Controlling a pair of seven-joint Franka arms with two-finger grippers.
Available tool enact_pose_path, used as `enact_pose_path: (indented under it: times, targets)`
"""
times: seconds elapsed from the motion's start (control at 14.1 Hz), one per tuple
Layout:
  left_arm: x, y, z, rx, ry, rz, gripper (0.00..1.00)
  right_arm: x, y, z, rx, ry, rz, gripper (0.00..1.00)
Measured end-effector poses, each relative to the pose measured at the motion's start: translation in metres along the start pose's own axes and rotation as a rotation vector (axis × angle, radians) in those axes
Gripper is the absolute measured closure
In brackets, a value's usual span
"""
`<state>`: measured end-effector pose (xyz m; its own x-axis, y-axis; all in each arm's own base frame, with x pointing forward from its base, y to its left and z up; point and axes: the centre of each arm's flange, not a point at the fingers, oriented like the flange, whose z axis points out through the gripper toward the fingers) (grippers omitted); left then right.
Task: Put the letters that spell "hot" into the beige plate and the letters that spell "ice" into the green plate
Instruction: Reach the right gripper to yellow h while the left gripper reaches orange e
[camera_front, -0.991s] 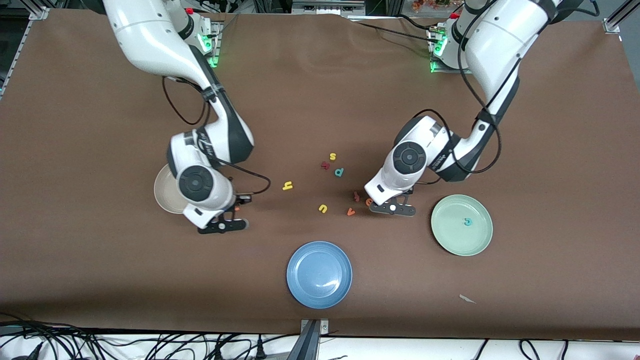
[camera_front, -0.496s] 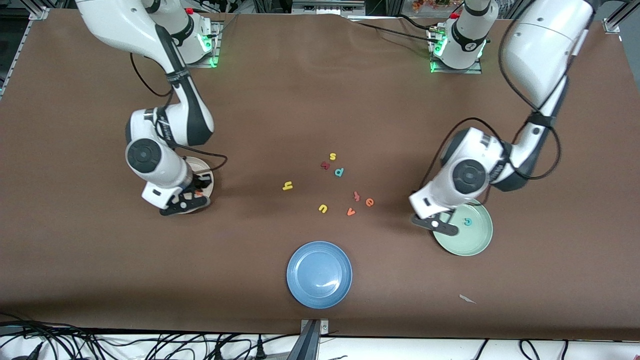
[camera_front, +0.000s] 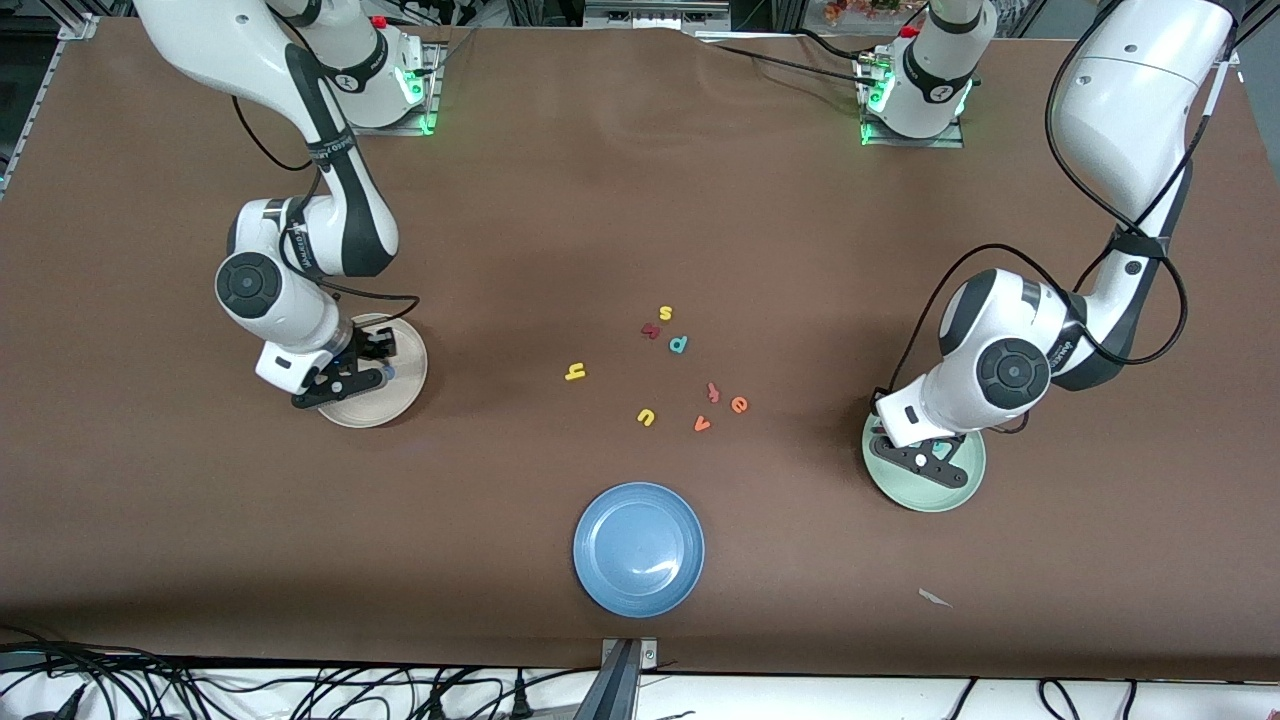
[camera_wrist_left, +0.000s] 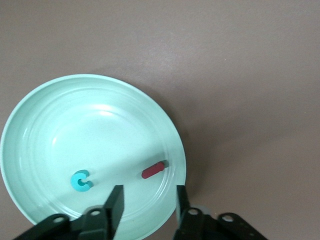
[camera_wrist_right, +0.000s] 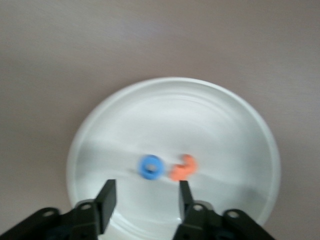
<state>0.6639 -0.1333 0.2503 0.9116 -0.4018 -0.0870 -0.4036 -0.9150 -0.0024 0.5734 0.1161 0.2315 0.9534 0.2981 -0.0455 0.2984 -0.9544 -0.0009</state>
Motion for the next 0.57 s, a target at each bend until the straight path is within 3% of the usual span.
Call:
enact_pose_path:
  times: [0.28, 0.35, 0.57]
  targets:
    - [0.008, 0.029, -0.010, -0.036, 0.021, -0.019, 0.09, 0.016, -0.077, -0.016, 0.072, 0.042, 0.175, 0.00]
    - [0.011, 0.043, -0.012, -0.051, 0.022, -0.047, 0.00, 0.020, -0.099, -0.020, 0.084, 0.048, 0.231, 0.00]
    - [0.017, 0.107, -0.013, -0.055, 0.016, -0.111, 0.00, 0.032, -0.155, -0.023, 0.100, 0.057, 0.370, 0.00]
